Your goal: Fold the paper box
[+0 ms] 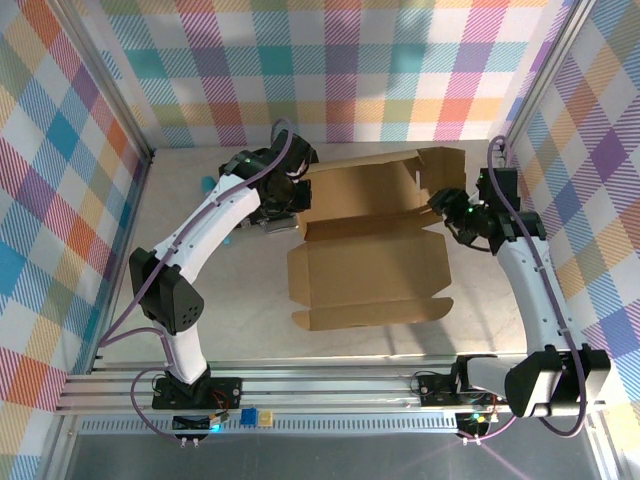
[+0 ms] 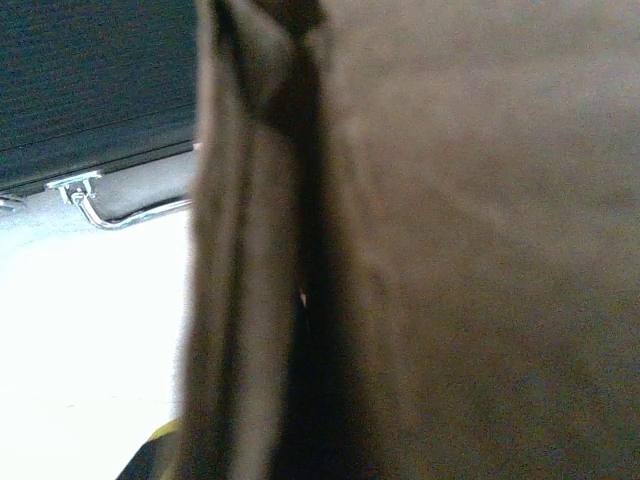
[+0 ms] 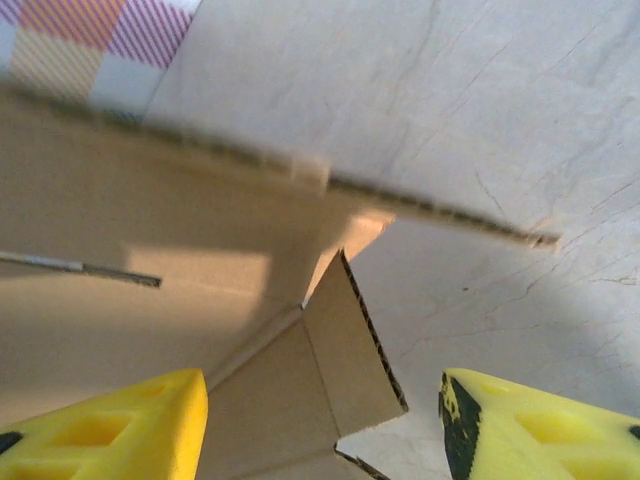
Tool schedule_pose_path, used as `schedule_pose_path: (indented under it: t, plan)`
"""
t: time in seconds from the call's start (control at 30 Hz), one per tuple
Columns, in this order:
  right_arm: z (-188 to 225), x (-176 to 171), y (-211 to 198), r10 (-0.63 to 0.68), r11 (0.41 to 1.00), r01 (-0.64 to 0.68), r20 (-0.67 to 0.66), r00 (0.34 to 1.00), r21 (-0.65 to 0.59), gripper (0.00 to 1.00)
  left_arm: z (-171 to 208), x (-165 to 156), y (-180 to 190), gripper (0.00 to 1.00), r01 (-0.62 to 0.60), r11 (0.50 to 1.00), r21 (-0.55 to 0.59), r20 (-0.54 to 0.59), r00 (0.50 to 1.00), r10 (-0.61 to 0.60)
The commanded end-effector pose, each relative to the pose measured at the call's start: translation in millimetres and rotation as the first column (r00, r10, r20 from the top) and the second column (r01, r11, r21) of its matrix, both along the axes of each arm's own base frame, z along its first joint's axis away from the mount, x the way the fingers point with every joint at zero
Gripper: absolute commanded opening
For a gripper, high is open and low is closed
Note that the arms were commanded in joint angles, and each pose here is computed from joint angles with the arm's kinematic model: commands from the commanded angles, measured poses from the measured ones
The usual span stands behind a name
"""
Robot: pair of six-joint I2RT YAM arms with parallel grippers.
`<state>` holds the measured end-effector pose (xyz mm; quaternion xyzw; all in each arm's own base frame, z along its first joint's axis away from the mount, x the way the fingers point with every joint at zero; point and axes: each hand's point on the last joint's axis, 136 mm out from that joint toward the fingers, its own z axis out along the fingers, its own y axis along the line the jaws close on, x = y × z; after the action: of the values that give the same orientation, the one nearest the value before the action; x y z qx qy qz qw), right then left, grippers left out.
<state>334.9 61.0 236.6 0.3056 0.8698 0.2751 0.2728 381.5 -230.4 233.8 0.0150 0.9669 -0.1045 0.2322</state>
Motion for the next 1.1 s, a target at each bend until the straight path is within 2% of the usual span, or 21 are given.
schedule_pose_path:
  t: [0.0, 0.2, 0.27, 0.43, 0.6, 0.8, 1.07]
  plan:
    - [-5, 2, 14, 0.124, 0.992, -0.124, 0.024, 0.992, -0.007, 0.57, 12, -5, 0, 0.0, 0.017, 1.0, -0.026, -0.005, 1.0, -0.017]
    - [-8, 10, 21, 0.173, 0.985, -0.173, 0.0, 0.985, -0.015, 0.28, 13, -5, -1, 0.0, 0.019, 1.0, -0.025, -0.009, 1.0, -0.019]
    - [-6, 8, 21, 0.184, 0.983, -0.183, 0.004, 0.983, -0.031, 0.22, 14, -4, -1, 0.0, 0.019, 1.0, -0.024, -0.007, 1.0, -0.019]
    - [-2, 4, 32, 0.254, 0.958, -0.252, 0.001, 0.967, -0.134, 0.16, 14, -4, -3, 0.0, 0.018, 0.999, -0.035, -0.01, 1.0, -0.019]
    - [1, 5, 39, 0.315, 0.903, -0.311, -0.035, 0.948, -0.297, 0.09, 12, -4, -3, 0.0, 0.017, 0.999, -0.034, -0.019, 1.0, -0.018]
    - [3, 7, 33, 0.299, 0.832, -0.296, -0.071, 0.952, -0.469, 0.06, 15, -4, -5, 0.0, 0.019, 0.999, -0.039, -0.024, 1.0, -0.02]
    - [11, 17, 43, 0.326, 0.774, -0.302, -0.058, 0.944, -0.557, 0.06, 15, -5, -6, 0.0, 0.024, 0.999, -0.042, -0.037, 0.999, -0.026]
